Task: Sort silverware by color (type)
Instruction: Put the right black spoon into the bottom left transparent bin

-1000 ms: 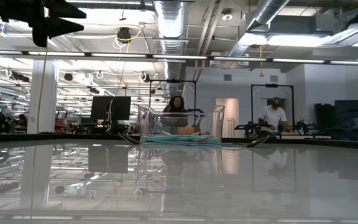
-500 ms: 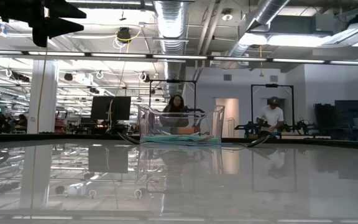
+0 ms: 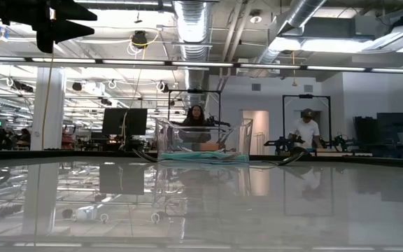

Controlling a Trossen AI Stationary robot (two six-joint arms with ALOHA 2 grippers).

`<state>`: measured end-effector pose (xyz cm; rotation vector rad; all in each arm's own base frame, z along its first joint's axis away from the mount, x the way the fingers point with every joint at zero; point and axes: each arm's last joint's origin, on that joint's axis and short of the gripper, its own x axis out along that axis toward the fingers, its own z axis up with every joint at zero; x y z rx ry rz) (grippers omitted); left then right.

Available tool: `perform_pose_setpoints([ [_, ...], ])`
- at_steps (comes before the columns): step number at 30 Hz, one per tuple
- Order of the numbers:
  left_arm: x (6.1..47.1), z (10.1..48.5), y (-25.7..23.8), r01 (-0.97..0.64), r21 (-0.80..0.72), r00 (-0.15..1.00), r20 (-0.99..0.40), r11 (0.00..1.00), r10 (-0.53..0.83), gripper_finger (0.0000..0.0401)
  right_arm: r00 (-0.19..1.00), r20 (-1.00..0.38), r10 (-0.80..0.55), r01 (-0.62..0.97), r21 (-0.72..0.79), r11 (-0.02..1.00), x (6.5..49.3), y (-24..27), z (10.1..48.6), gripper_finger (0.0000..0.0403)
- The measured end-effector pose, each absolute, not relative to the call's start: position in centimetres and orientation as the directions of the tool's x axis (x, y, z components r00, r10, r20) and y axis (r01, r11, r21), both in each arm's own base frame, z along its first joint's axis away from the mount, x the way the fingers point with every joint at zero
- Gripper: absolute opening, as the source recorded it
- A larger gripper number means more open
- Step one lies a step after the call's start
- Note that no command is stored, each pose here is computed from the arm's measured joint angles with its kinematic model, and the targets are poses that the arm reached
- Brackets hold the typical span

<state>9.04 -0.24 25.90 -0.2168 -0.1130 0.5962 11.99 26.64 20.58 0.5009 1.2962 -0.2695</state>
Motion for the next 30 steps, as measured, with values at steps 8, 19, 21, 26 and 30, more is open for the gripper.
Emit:
perform_pose_setpoints([
  [8, 9.0, 25.9, -0.2, -0.544, -0.236, 0.822, 0.043, 0.805, 0.568, 0.0190, 0.293, -0.943, 0.161, 0.510, 0.296, 0.807, 11.6, 25.7, 22.9, 0.0157],
  [19, 9.0, 25.9, -0.2, -0.543, -0.238, 0.822, 0.043, 0.805, 0.568, 0.0190, 0.369, -0.902, 0.225, 0.532, 0.403, 0.744, 11.6, 24.1, 25.6, 0.0156],
  [21, 9.0, 25.9, -0.2, -0.543, -0.237, 0.823, 0.043, 0.806, 0.567, 0.0190, 0.407, -0.888, 0.214, 0.525, 0.419, 0.741, 11.9, 23.7, 26.0, 0.0156],
  [26, 9.1, 25.9, -0.3, -0.520, -0.236, 0.838, 0.044, 0.821, 0.544, 0.0190, 0.507, -0.843, 0.180, 0.490, 0.454, 0.744, 12.7, 22.4, 27.2, 0.0156],
  [30, 9.1, 25.9, -0.3, -0.515, -0.235, 0.842, 0.044, 0.824, 0.538, 0.0190, 0.602, -0.792, 0.102, 0.475, 0.458, 0.752, 14.0, 21.0, 27.9, 0.0156],
])
